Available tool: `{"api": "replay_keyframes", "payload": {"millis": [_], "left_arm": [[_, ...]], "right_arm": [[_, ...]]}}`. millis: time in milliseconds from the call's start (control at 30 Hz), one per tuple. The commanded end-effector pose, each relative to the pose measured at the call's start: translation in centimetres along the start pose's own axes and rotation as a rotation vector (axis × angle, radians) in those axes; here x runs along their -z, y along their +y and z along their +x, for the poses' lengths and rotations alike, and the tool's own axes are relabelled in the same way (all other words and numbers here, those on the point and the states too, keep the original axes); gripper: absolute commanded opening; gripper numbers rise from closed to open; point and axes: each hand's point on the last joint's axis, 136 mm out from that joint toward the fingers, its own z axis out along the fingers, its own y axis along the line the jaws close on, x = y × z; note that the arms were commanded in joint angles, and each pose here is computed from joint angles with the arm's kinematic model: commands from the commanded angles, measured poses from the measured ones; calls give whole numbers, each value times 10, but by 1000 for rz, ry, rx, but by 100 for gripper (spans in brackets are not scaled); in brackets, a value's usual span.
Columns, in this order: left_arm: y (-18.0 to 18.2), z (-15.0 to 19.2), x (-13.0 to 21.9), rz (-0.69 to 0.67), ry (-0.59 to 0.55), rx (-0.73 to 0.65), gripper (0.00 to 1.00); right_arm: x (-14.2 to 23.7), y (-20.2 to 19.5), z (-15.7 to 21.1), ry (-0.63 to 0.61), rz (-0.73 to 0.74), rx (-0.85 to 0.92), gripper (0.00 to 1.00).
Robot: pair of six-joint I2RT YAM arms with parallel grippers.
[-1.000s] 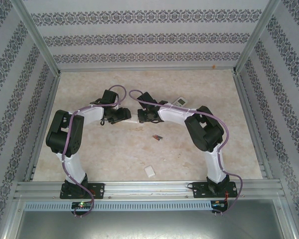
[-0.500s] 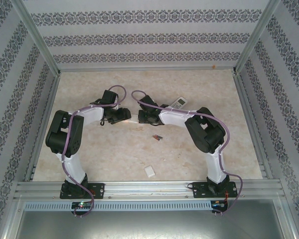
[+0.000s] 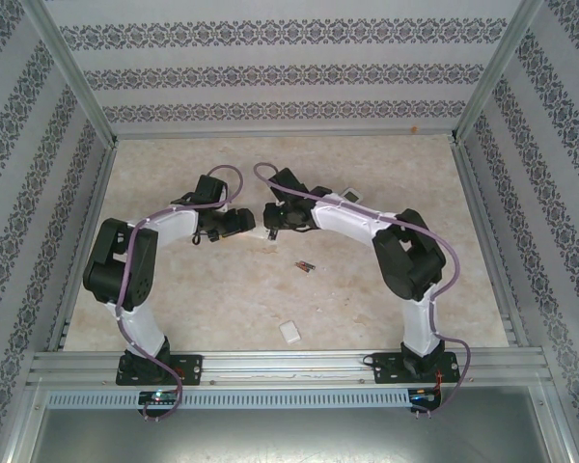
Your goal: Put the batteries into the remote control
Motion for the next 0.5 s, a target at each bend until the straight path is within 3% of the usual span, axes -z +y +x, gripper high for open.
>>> {"api": "replay_keyframes", "payload": {"millis": [0,300,467], "left_arm": [[0,-6,16,-6,-48,-17,83],[-10,-7,67,13,-167,-40,85],[-14,-2,96,29,-227,-45,86]], "right_arm": [[11,-8,-9,-26,33,44,29],[-41,-16,11,58,70,45,22],[-49,-15,20,83,78,50,22]]}}
